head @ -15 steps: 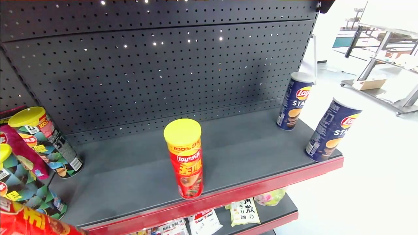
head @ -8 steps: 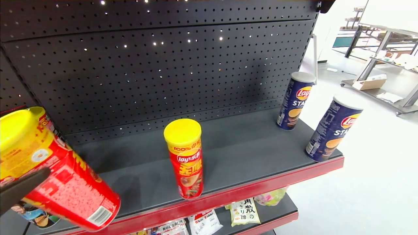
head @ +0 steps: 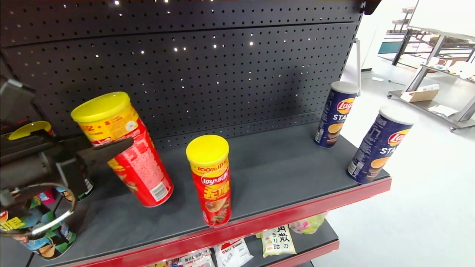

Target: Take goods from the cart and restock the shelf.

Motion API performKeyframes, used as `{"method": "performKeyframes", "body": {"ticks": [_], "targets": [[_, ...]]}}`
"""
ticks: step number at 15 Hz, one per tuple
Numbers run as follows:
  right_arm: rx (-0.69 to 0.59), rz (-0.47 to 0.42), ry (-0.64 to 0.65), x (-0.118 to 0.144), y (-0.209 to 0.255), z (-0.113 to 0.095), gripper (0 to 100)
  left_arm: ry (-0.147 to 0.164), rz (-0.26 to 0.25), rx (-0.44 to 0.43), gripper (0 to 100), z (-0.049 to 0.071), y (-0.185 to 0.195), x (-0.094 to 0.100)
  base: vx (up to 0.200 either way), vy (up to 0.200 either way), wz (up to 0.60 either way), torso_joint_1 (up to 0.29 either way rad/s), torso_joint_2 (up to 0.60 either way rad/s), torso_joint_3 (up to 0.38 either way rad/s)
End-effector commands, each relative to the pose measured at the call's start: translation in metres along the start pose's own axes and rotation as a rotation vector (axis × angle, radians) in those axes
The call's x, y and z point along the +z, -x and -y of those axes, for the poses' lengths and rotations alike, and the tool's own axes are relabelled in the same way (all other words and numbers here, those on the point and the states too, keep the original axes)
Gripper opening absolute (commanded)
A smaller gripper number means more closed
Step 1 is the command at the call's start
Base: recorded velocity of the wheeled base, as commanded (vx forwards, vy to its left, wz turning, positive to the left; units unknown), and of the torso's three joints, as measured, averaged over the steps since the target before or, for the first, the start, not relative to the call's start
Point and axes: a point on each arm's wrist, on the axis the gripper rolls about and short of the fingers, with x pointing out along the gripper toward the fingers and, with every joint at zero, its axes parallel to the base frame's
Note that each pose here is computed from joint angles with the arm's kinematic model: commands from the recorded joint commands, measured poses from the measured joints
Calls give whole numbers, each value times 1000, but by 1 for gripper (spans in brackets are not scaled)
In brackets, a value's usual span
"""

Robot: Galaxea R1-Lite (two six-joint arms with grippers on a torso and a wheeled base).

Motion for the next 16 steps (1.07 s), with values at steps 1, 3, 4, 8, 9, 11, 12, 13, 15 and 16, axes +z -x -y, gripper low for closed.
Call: {"method": "performKeyframes", "body": {"ticks": [1,3,4,8,9,11,12,13,15,16], "targets": [[1,-1,0,0,0,0,100,-4,-45,8,0,-12,-66,-2,0,0,0,0,0,0],[1,-1,0,0,0,0,100,-10,-32,1,0,-11,-88,0,0,0,0,0,0,0],[1,-1,0,0,0,0,100,-16,-38,-20,0,-10,-114,-1,0,0,0,0,0,0],[1,-1,0,0,0,0,100,-13,-48,-30,0,-12,-153,-14,0,0,0,0,0,0],[1,-1,0,0,0,0,100,-11,-56,-30,0,-13,-160,-19,0,0,0,0,0,0],[1,-1,0,0,0,0,100,-13,-48,-28,0,-16,-172,-23,0,0,0,0,0,0],[1,-1,0,0,0,0,100,-13,-48,-30,0,-16,-175,-24,0,0,0,0,0,0],[1,-1,0,0,0,0,100,-10,-53,-36,0,-15,-180,-27,0,0,0,0,0,0],[1,-1,0,0,0,0,100,-11,-69,-39,0,-15,-185,-33,0,0,0,0,0,0],[1,-1,0,0,0,0,100,-11,-73,-43,0,-13,-186,-34,0,0,0,0,0,0]]}}
